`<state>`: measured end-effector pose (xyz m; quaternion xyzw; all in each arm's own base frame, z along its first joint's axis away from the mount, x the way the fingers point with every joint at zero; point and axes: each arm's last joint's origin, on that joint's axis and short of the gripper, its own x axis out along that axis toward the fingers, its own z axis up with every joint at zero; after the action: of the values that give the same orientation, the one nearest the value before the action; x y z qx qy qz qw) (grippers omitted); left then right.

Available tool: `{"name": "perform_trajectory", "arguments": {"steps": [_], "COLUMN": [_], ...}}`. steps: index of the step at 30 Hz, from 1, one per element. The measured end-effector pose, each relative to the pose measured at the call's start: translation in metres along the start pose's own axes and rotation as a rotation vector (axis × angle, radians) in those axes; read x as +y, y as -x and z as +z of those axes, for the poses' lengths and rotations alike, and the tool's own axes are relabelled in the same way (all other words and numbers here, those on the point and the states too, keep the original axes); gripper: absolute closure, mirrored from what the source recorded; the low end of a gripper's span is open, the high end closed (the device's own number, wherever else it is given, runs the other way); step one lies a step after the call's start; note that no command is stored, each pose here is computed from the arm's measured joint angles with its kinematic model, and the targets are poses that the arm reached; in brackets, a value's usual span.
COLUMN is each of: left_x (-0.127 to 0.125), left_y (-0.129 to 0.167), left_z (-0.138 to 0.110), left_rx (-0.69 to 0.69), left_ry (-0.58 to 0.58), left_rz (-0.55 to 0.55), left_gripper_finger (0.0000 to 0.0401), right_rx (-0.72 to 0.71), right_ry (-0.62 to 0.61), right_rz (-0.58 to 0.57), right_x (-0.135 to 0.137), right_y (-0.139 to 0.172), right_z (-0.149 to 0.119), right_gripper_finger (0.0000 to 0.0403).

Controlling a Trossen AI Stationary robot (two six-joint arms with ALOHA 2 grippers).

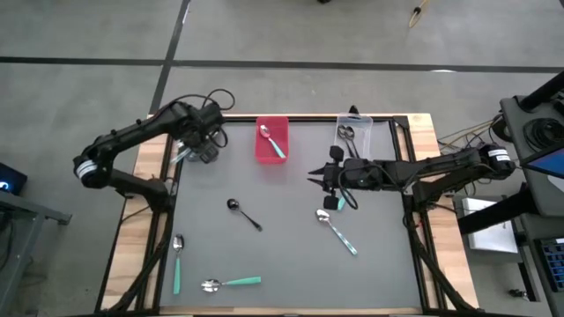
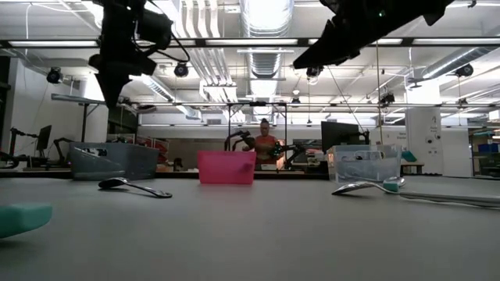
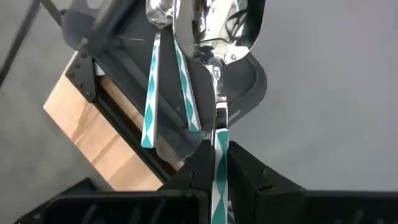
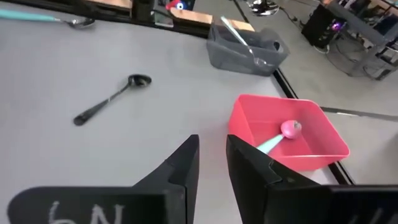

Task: Sort silverware by color (type)
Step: Put the blue patterned spoon into the black bin

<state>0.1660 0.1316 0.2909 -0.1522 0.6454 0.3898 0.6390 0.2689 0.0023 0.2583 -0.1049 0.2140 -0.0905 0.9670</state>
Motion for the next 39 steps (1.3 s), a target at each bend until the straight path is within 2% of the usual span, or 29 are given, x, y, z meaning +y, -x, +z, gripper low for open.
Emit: {"name": "perform_trajectory", "arguments": {"steps": [6, 13, 30, 39], "left_x": [0.006, 0.011, 0.013, 0.013], "left_y": [-0.007, -0.018, -0.024, -0.024], "left_z": [0.021, 0.039, 0.033, 0.033], "left_rx": [0.114, 0.17, 0.238, 0.241], "left_ry": [-0.047, -0.076, -0.109, -0.118], "left_rz": [0.007, 0.015, 0.017, 0.016], "left_gripper_finger": [0.0394, 0.0394, 0.0394, 0.0392], "right_rx": [0.009, 0.022, 0.08, 0.096], "right_ry": [-0.021, -0.023, -0.192, -0.217], "right_rz": [0.002, 0.004, 0.006, 0.005], "right_x": [0.001, 0.001, 0.004, 0.006], "right_y": [-0.001, -0.001, -0.002, -0.004], "right_z": [-0.001, -0.002, -0.018, -0.032], "right_gripper_finger": [0.0334, 0.0333, 0.0333, 0.0334]}}
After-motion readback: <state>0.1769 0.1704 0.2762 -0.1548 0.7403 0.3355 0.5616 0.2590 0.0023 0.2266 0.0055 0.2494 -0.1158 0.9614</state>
